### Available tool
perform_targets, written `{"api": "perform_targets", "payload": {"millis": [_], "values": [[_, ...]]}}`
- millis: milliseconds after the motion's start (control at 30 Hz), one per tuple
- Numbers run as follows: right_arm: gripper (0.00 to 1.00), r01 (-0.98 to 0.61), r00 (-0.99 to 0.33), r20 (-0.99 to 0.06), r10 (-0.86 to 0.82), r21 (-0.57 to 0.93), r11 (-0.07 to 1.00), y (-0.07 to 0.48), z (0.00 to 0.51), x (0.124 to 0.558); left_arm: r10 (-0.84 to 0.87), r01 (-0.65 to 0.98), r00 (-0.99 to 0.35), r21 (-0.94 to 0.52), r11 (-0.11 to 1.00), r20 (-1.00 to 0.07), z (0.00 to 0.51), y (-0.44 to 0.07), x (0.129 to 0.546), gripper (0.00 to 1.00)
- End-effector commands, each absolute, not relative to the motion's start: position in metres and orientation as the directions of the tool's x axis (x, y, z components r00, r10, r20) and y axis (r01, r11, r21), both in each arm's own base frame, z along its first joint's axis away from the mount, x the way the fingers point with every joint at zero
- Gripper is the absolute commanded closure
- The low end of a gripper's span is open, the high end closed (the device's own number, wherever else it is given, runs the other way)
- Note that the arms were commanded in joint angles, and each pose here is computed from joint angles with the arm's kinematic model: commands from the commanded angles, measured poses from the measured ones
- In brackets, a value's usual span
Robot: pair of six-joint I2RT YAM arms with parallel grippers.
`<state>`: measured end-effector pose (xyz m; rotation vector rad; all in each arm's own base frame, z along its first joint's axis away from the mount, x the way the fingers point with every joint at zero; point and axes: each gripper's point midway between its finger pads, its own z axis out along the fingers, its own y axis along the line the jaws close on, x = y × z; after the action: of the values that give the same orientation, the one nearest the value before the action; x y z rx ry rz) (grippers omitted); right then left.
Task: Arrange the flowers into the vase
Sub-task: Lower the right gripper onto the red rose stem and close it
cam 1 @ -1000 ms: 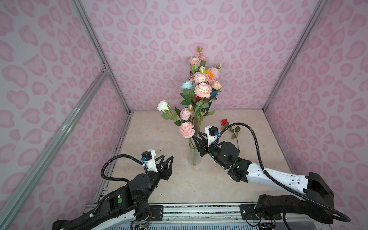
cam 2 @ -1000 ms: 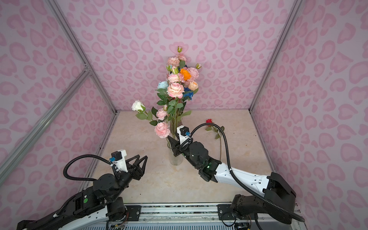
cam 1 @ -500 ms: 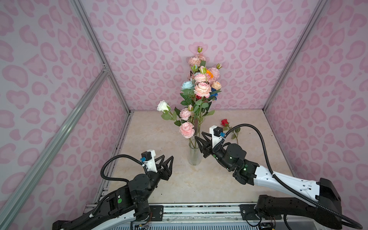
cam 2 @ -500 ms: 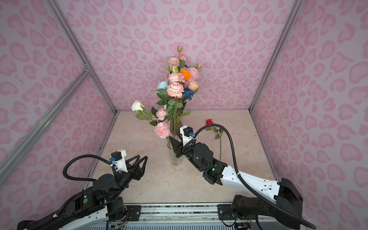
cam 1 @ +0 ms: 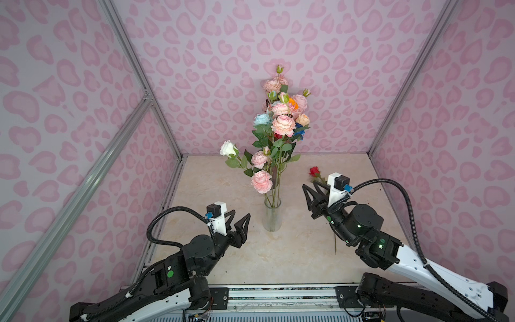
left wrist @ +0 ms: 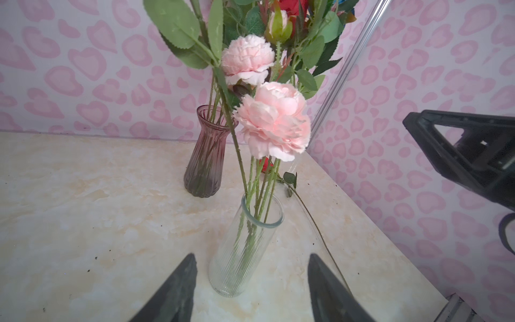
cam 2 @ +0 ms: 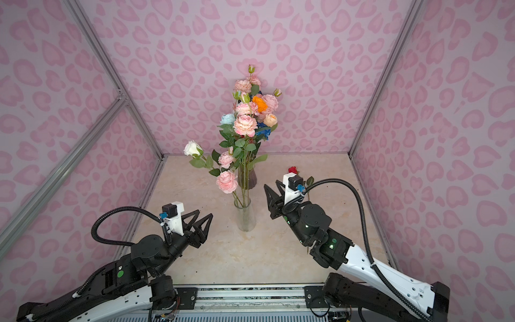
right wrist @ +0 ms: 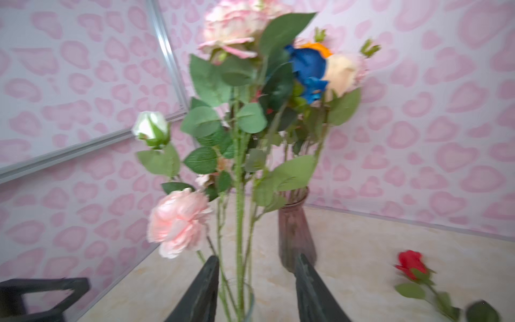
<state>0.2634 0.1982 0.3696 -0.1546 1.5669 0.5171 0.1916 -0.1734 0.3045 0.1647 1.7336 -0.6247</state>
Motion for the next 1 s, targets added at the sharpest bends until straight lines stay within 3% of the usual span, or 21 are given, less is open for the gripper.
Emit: {"api": "perform_targets", "payload": {"millis": [0, 167, 367, 633, 767, 867, 967], "values": [[0.6, -0.106, -0.279, -0.942, 0.185, 0.222, 0.969, 0.133, 0.305, 0.293, -0.164, 0.479, -0.26, -0.275, 0.834, -0.952, 0.318, -0.196, 0.196, 0.34], [0.63, 0.116, -0.576, -0.771, 0.273, 0.253, 0.96, 0.079, 0.208, 0.336, -0.11, 0.524, -0.333, -0.281, 0.804, -0.936, 0.314, -0.235, 0.201, 0.35], [0.62, 0.24, -0.768, -0.562, 0.306, 0.19, 0.952, 0.055, 0.12, 0.383, -0.104, 0.546, -0.454, -0.369, 0.752, -0.885, 0.291, -0.269, 0.199, 0.35], [0.61, 0.283, -0.855, -0.443, 0.272, 0.042, 0.958, 0.031, 0.067, 0.404, -0.105, 0.536, -0.501, -0.404, 0.742, -0.859, 0.281, -0.268, 0.194, 0.34], [0.75, 0.275, -0.883, -0.381, 0.274, 0.053, 0.96, 0.028, 0.044, 0.404, -0.109, 0.533, -0.502, -0.406, 0.742, -0.858, 0.278, -0.265, 0.192, 0.34], [0.73, 0.267, -0.871, -0.411, 0.268, 0.062, 0.962, 0.027, 0.041, 0.406, -0.102, 0.529, -0.515, -0.41, 0.744, -0.851, 0.269, -0.265, 0.191, 0.33], [0.74, 0.251, -0.91, -0.336, 0.241, 0.014, 0.968, 0.023, 0.023, 0.406, -0.101, 0.52, -0.526, -0.413, 0.747, -0.844, 0.263, -0.267, 0.193, 0.33]]}}
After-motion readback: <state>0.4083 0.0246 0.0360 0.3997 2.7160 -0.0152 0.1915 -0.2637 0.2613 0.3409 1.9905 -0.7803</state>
